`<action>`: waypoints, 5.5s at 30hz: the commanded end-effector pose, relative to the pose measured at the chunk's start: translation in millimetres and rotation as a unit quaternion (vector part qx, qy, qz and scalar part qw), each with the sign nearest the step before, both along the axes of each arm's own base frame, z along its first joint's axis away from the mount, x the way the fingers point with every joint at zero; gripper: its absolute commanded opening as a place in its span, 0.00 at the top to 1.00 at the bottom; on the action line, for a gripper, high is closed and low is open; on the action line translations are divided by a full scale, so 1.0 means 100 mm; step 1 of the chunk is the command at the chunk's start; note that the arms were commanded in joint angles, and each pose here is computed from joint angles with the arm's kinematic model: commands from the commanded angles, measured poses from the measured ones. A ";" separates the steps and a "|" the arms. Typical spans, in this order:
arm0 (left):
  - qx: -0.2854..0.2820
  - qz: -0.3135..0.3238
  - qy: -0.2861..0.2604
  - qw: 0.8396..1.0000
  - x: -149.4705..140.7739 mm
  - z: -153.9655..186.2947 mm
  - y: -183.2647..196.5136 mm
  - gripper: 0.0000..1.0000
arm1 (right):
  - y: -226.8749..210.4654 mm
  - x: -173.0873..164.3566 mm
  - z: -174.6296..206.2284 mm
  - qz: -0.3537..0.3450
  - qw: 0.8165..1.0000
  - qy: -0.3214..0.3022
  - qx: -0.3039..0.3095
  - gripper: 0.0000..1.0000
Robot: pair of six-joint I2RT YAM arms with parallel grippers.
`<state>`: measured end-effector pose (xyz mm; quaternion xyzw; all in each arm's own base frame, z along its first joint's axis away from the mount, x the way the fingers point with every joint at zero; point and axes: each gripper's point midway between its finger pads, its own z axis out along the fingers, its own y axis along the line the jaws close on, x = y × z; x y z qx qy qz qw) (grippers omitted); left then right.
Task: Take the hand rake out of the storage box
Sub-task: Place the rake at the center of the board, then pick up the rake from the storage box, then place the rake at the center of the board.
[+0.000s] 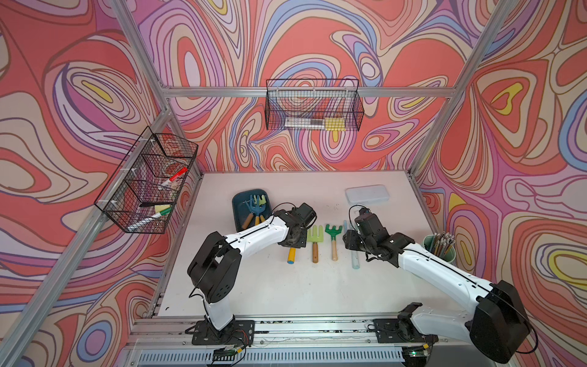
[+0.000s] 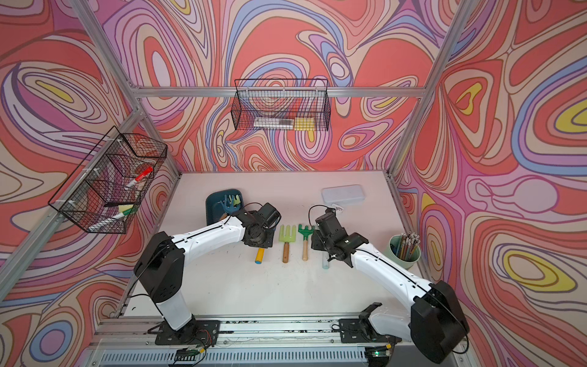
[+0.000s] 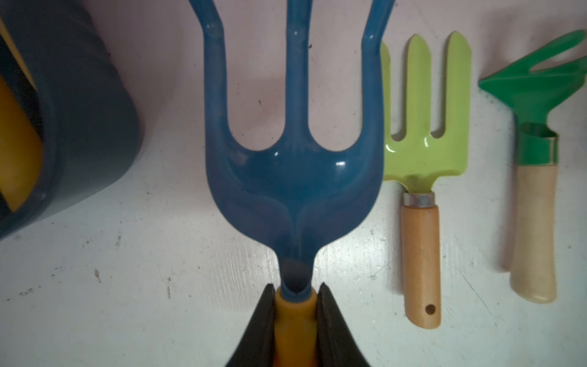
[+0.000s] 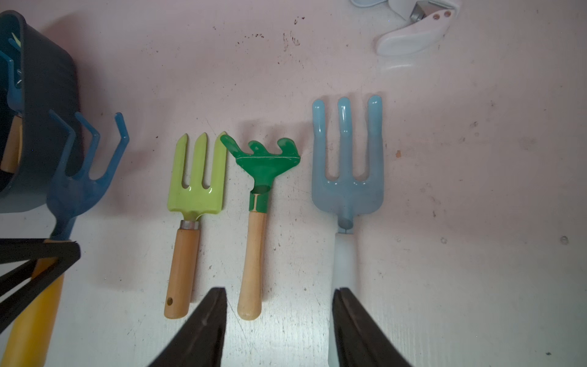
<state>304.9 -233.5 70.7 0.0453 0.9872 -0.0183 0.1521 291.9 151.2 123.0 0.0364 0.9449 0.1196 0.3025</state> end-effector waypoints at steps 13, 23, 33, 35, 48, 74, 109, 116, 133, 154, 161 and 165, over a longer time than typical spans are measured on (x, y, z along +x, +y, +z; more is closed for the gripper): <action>-0.037 0.037 0.015 0.999 -0.07 -0.41 -0.04 0.91 | 0.03 -0.03 -0.10 0.002 1.000 0.014 0.008 0.45; -0.038 0.039 0.022 0.998 -0.09 -0.53 -0.04 0.91 | 0.03 -0.03 -0.07 0.001 1.000 0.010 0.010 0.45; -0.033 0.036 0.038 0.998 -0.07 -0.66 -0.09 0.87 | 0.02 -0.03 -0.06 0.002 1.000 0.009 0.010 0.45; -0.035 0.035 0.038 0.998 -0.07 -0.66 -0.10 0.86 | 0.02 -0.04 -0.05 0.003 1.000 0.008 0.009 0.45; -0.024 0.034 0.032 0.999 -0.05 -0.56 -0.07 0.68 | 0.00 -0.04 -0.03 0.003 1.000 0.006 0.005 0.44; 0.033 0.099 -0.059 0.993 1.06 0.53 1.37 0.55 | 0.15 0.12 -0.01 0.027 1.000 0.002 0.001 0.44; 0.048 0.137 0.016 0.989 1.31 -0.38 1.75 0.81 | 0.18 0.11 -0.11 0.029 0.999 0.012 0.006 0.44; 0.059 0.140 0.000 0.988 1.32 -0.18 1.83 0.87 | 0.16 0.09 -0.11 0.028 1.000 0.013 0.004 0.44; -0.101 0.153 0.042 0.982 1.14 0.39 1.64 0.90 | 0.16 0.08 -0.10 0.026 1.000 0.009 0.011 0.44; -0.176 0.024 -0.029 0.984 0.55 1.09 0.71 0.89 | 0.20 0.12 -0.07 0.022 1.000 0.004 0.022 0.44; -0.187 -0.018 0.006 0.982 0.70 0.70 0.20 0.90 | 0.20 0.10 -0.04 0.021 1.000 0.003 0.020 0.44; -0.160 -0.002 0.012 0.987 0.95 0.49 0.18 0.90 | 0.18 0.08 -0.04 0.019 1.000 0.005 0.016 0.44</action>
